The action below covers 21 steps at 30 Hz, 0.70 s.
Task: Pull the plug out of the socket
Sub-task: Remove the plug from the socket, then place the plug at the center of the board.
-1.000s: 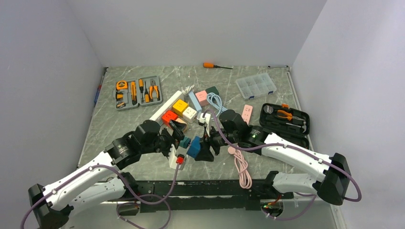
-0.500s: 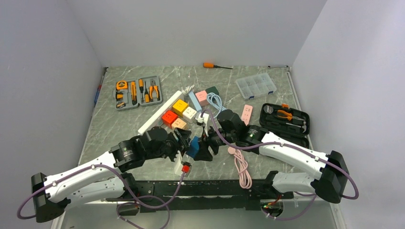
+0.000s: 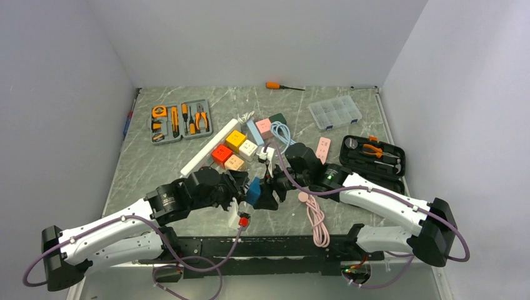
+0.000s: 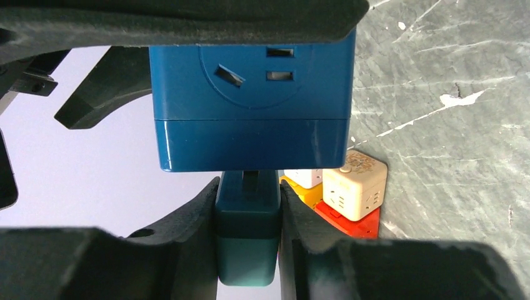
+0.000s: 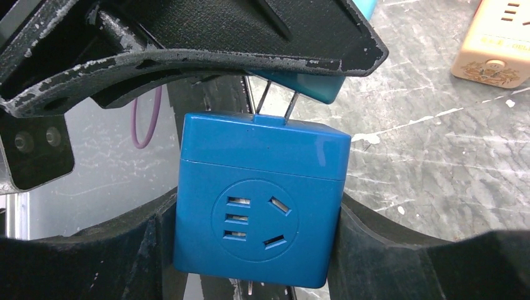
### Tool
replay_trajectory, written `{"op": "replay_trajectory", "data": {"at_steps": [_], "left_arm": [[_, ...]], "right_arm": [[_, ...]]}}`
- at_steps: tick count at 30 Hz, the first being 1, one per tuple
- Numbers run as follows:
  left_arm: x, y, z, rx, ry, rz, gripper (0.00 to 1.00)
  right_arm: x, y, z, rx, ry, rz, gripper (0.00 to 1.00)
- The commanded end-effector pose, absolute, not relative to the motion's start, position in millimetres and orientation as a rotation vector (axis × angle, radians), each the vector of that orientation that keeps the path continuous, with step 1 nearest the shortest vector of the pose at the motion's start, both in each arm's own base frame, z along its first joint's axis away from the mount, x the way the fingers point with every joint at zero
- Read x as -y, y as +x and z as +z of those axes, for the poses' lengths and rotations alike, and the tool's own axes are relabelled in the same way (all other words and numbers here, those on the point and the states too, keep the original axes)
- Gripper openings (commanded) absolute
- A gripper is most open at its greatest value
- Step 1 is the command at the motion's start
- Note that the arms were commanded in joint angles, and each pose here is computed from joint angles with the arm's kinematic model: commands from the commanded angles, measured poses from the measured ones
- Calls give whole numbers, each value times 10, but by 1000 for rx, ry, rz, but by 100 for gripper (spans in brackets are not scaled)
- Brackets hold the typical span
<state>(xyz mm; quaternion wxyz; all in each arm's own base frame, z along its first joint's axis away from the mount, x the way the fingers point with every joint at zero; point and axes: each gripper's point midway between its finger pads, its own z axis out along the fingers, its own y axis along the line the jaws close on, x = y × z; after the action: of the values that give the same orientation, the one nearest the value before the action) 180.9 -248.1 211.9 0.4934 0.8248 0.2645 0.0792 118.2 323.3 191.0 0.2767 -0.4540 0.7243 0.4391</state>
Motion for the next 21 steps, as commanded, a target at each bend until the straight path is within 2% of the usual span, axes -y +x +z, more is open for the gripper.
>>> {"op": "replay_trajectory", "data": {"at_steps": [1,8,13,21], "left_arm": [[2584,1886,2369,-597,1912,236,0],[2549,1914,2212,-619,1945,256,0],[2348,1995,1979,-731,2003,270,0],[2032,2332,1609,-819,2031,436,0]], "right_arm": [[-3291,1206,2163,-1840,-1203,1199,0],[-3261,1297,2085,-1917,-1160,1159,0],[-3170,1323,2009,-1975,-1120,1149,0],[-2955,1292,1681,-2136,-1069,1092,0]]}}
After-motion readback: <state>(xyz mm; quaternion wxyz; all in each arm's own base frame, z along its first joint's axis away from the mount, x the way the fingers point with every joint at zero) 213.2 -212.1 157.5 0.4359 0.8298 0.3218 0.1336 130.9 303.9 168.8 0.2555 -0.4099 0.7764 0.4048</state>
